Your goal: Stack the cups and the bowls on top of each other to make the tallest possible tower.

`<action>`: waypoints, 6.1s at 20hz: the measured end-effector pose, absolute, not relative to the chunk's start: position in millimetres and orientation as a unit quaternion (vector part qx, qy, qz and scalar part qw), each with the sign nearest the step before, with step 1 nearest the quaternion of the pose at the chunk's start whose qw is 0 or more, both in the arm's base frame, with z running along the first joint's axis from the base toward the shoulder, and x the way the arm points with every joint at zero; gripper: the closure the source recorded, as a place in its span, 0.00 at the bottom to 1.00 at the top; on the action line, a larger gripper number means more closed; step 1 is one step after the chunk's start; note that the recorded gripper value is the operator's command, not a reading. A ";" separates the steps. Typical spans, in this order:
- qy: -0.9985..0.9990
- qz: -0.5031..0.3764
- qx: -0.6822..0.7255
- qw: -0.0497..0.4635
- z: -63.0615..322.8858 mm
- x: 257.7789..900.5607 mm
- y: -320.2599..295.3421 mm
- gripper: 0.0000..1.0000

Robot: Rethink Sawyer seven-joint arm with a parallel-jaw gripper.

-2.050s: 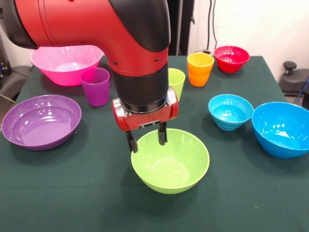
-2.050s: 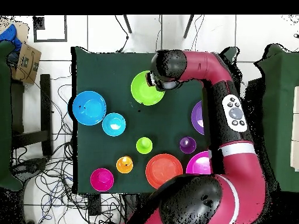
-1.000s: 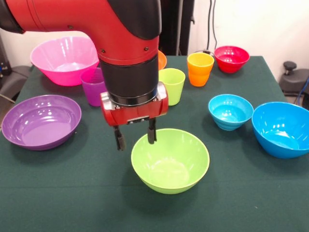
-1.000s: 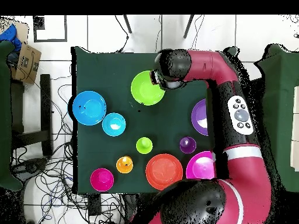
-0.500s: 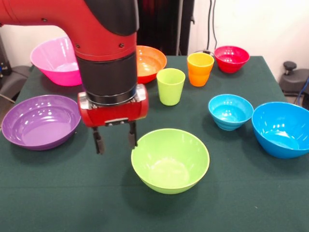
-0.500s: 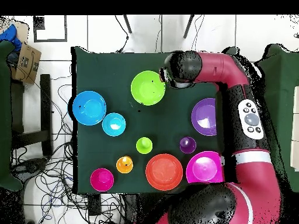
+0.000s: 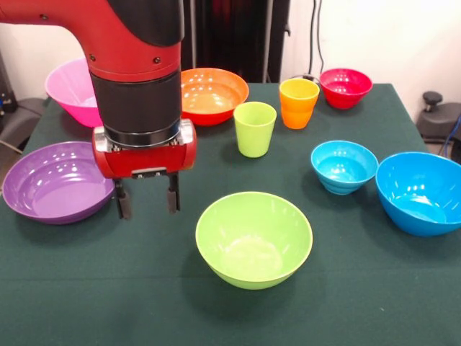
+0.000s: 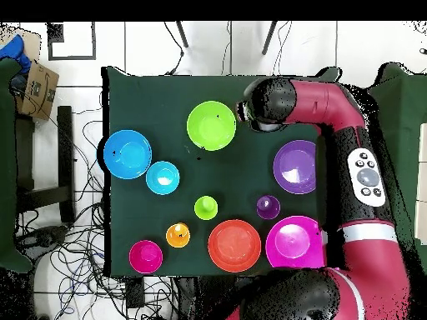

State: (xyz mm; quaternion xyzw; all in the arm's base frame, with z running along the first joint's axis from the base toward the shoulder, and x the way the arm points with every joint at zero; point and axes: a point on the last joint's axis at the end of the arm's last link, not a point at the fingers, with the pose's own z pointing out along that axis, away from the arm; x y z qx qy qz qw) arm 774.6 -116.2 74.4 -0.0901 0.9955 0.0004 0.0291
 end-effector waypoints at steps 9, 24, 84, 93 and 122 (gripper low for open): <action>0.995 -0.015 -0.096 0.029 73.3 755.0 -121.3 0.00; 0.995 -0.022 -0.098 0.011 75.0 730.5 -123.4 0.00; 0.995 0.020 -0.100 0.010 85.6 705.9 -53.2 0.00; 0.994 0.020 -0.111 0.010 85.7 706.9 -38.3 0.00; 0.991 0.001 -0.104 0.083 85.0 723.5 -47.9 0.00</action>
